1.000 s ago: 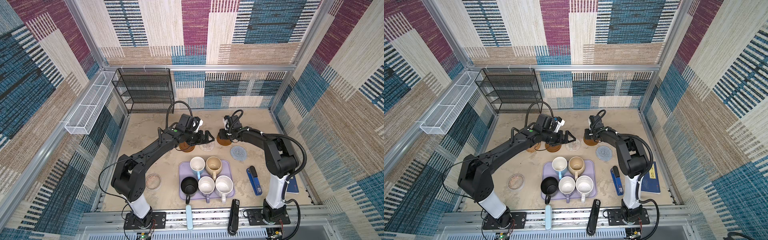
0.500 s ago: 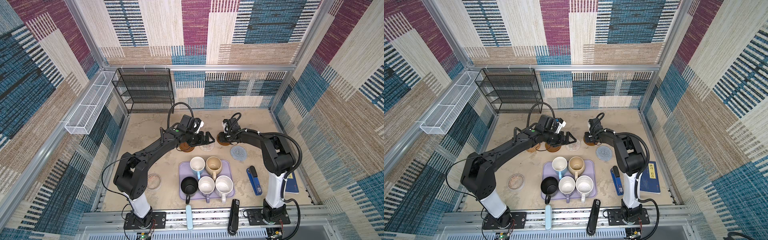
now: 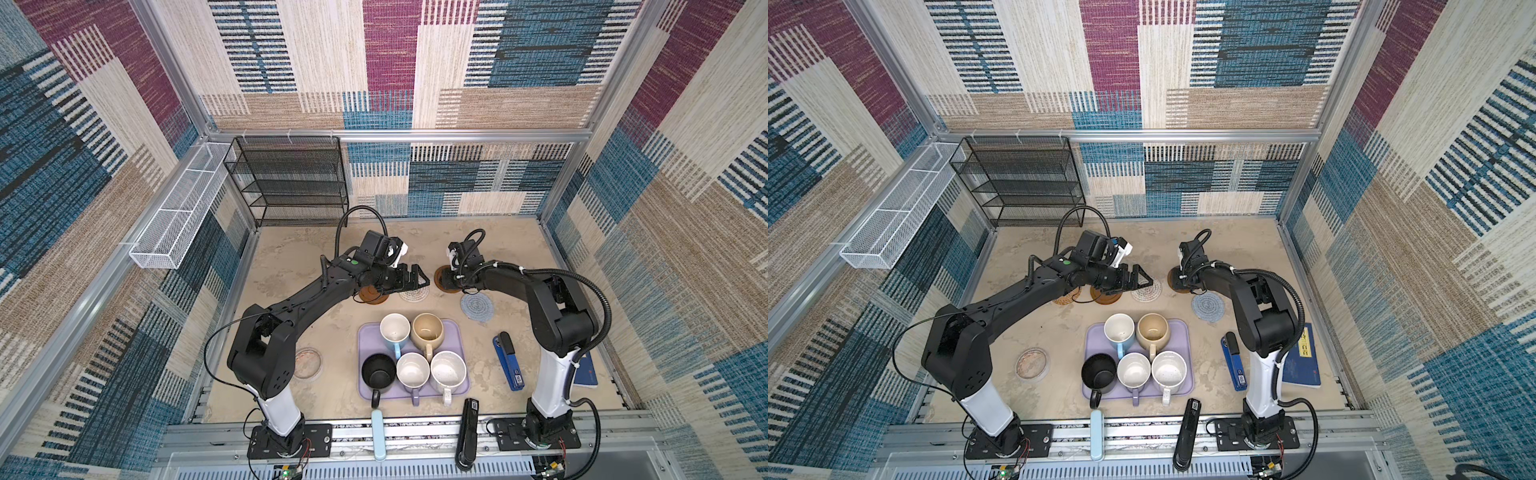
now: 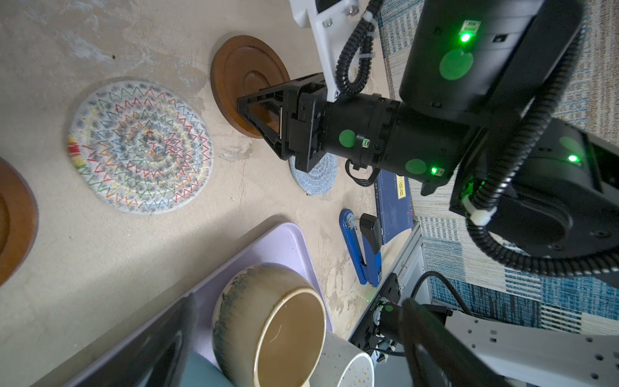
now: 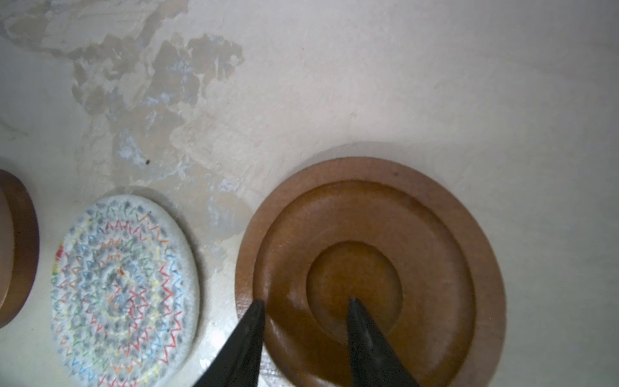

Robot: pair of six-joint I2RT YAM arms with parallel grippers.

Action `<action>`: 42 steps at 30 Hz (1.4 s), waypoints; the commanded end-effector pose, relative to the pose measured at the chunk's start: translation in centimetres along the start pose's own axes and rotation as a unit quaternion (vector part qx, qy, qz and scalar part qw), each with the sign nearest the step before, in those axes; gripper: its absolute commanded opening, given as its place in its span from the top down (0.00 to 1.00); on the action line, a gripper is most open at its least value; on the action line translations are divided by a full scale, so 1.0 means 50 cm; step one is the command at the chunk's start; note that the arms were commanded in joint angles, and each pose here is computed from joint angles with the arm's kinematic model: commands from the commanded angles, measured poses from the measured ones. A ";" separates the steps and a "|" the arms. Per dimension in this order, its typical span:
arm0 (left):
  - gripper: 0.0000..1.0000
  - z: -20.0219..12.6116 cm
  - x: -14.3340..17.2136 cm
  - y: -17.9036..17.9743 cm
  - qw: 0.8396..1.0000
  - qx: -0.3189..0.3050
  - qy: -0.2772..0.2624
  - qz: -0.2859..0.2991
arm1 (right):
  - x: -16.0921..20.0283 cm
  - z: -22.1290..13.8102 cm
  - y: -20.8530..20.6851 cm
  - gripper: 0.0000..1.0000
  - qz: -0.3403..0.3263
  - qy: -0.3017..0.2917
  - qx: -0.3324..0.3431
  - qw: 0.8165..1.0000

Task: Place cups on coasters
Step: Move the coaster to the top-center of the table.

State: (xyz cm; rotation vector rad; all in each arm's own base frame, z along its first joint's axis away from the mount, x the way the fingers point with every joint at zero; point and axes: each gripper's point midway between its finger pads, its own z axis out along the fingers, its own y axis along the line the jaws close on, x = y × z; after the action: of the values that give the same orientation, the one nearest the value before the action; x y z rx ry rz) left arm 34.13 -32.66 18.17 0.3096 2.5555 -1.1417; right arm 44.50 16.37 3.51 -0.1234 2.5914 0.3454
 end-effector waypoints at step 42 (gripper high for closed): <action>0.01 -0.045 -0.023 -0.042 0.999 0.009 -0.043 0.019 | -0.058 -0.175 0.079 0.47 -0.003 -0.080 -0.054 0.995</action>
State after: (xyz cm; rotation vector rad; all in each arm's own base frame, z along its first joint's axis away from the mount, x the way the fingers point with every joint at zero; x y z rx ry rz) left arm 33.88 -32.50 19.92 0.3111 2.5081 -1.1454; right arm 42.44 18.03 11.45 -0.1560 2.4617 0.4570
